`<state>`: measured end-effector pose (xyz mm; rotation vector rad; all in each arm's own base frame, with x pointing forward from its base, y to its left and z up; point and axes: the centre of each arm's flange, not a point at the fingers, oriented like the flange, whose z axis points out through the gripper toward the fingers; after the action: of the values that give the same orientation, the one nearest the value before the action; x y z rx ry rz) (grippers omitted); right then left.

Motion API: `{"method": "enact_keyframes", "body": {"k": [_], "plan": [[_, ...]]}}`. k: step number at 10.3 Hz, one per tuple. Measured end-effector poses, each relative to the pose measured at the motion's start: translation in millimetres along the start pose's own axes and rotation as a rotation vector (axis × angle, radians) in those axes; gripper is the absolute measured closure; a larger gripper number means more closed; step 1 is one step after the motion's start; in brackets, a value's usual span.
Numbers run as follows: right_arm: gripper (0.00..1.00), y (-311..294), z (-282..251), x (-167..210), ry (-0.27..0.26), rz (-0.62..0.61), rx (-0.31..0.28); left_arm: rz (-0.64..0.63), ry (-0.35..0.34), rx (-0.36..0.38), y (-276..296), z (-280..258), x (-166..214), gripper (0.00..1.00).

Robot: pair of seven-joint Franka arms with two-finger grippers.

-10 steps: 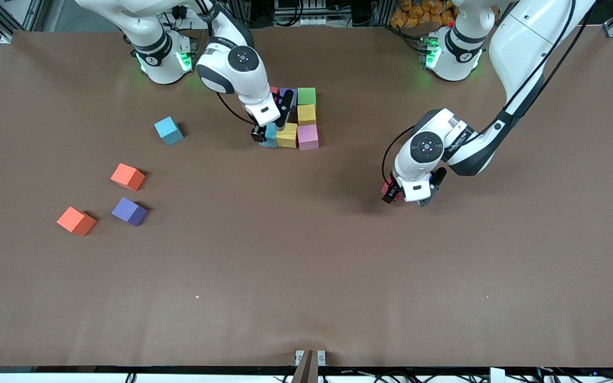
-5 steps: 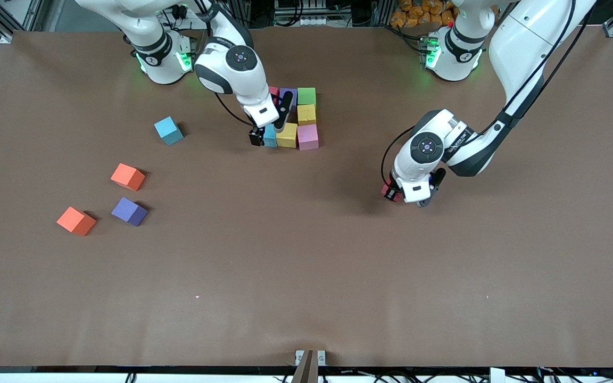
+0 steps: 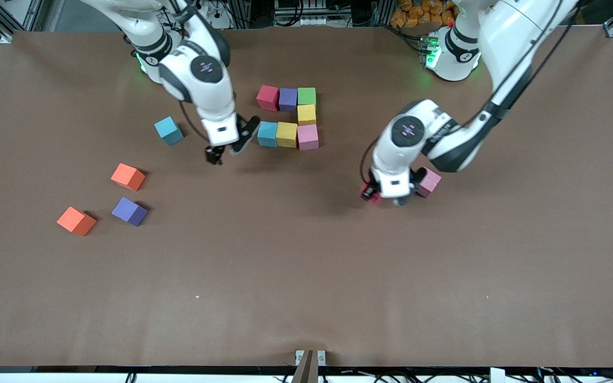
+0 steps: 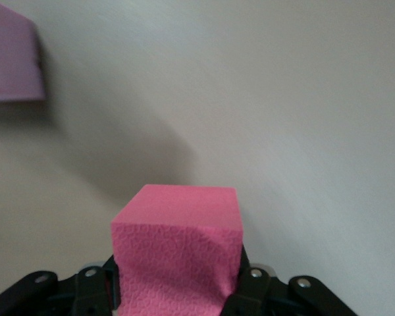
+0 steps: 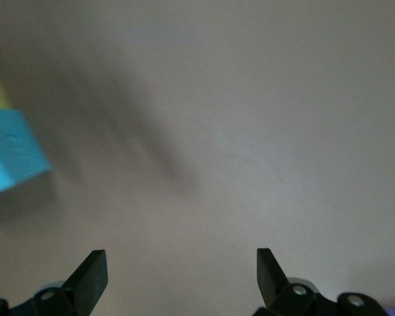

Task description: Form number 2 with 11 blocks

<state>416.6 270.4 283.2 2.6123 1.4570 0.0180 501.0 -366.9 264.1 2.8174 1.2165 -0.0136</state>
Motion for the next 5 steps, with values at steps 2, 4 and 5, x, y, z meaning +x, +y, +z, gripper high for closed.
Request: {"method": "enact_keyframes", "body": {"k": [2,4,5], "plan": [[0.00,70.7,-17.5,-13.8,0.039,0.130,-0.030,0.179,-0.002,-0.054,28.0,-18.3,-53.6,0.41],[0.00,134.0,-41.8,-28.2,0.091,0.266,-0.036,0.324,-0.013,-0.090,60.7,-30.5,-90.2,0.41],[0.00,148.5,-43.9,-36.3,0.098,0.319,-0.016,0.384,-0.012,-0.097,78.1,-26.7,-108.2,0.41]]}}
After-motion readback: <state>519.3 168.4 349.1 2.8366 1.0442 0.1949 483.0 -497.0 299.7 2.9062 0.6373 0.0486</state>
